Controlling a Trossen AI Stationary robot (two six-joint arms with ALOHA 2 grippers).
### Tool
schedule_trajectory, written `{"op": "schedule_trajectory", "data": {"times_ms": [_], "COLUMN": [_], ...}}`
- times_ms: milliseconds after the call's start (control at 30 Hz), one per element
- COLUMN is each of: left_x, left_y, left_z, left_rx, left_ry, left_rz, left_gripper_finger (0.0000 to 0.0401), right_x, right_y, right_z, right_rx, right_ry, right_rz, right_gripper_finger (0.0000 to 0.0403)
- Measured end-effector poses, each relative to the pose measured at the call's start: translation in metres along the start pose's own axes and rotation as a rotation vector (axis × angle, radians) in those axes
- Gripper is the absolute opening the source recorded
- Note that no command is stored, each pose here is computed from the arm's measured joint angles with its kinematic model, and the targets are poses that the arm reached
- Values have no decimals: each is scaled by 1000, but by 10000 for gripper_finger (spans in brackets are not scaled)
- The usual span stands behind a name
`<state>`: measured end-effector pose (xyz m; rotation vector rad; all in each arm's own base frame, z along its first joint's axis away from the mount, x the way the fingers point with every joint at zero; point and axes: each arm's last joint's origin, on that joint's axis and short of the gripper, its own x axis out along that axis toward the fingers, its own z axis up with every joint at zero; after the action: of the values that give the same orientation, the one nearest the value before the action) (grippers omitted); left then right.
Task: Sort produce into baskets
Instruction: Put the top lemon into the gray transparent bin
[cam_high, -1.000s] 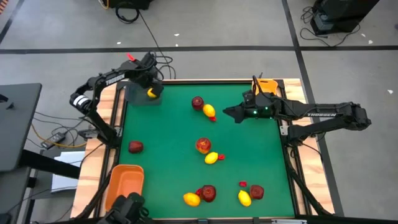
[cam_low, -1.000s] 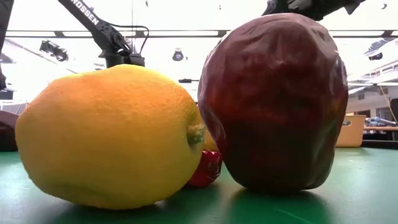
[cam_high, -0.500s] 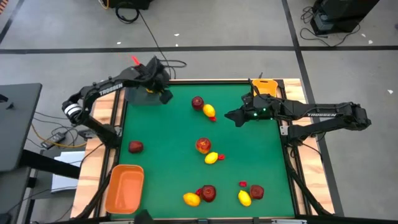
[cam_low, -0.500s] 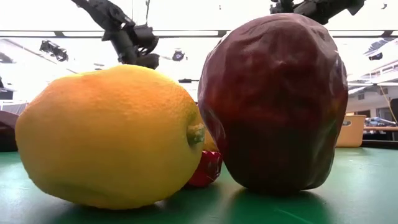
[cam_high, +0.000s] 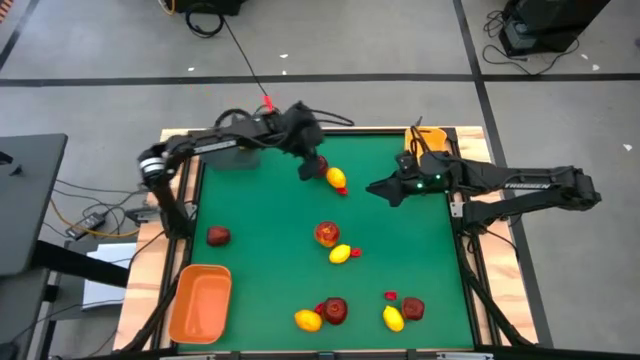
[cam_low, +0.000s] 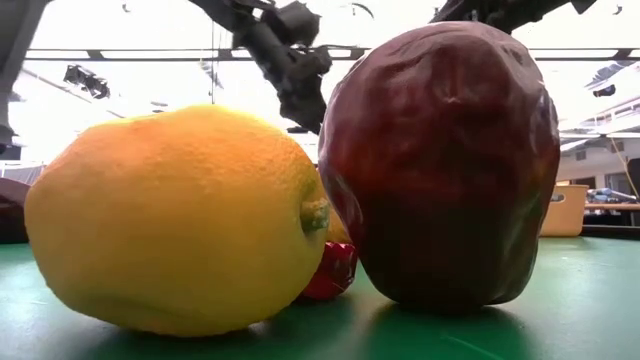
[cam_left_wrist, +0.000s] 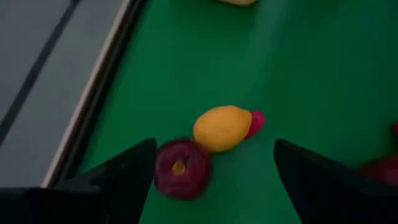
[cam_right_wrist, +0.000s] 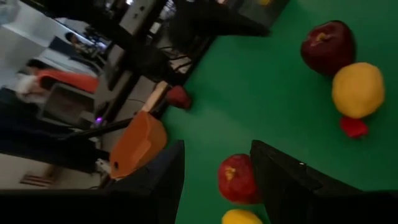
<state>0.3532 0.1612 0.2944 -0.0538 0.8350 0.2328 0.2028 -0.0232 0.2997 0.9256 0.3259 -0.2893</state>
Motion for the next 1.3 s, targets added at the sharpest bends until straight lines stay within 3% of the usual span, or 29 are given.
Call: {"op": "schedule_trajectory", "data": {"times_ms": [200, 400, 600, 1133, 1300], "left_x": [52, 83, 106, 148, 151], "left_y": [4, -3, -10, -15, -16], "left_z": [18, 24, 17, -6, -3], "left_rx": [74, 292, 479, 500, 515], "left_ry": [78, 151, 221, 323, 290], "left_rz": [-98, -153, -99, -126, -112], "left_gripper_finger": [331, 330, 330, 328, 311], "right_x": [-7, -7, -8, -10, -11], "right_y": [6, 9, 13, 24, 28], "right_z": [-4, -8, -14, -27, -31], "right_rx": [31, 77, 100, 135, 149], "right_ry": [2, -3, -38, -93, -95], "right_rz": [36, 31, 12, 4, 28], "right_gripper_finger": [195, 195, 195, 195, 195]}}
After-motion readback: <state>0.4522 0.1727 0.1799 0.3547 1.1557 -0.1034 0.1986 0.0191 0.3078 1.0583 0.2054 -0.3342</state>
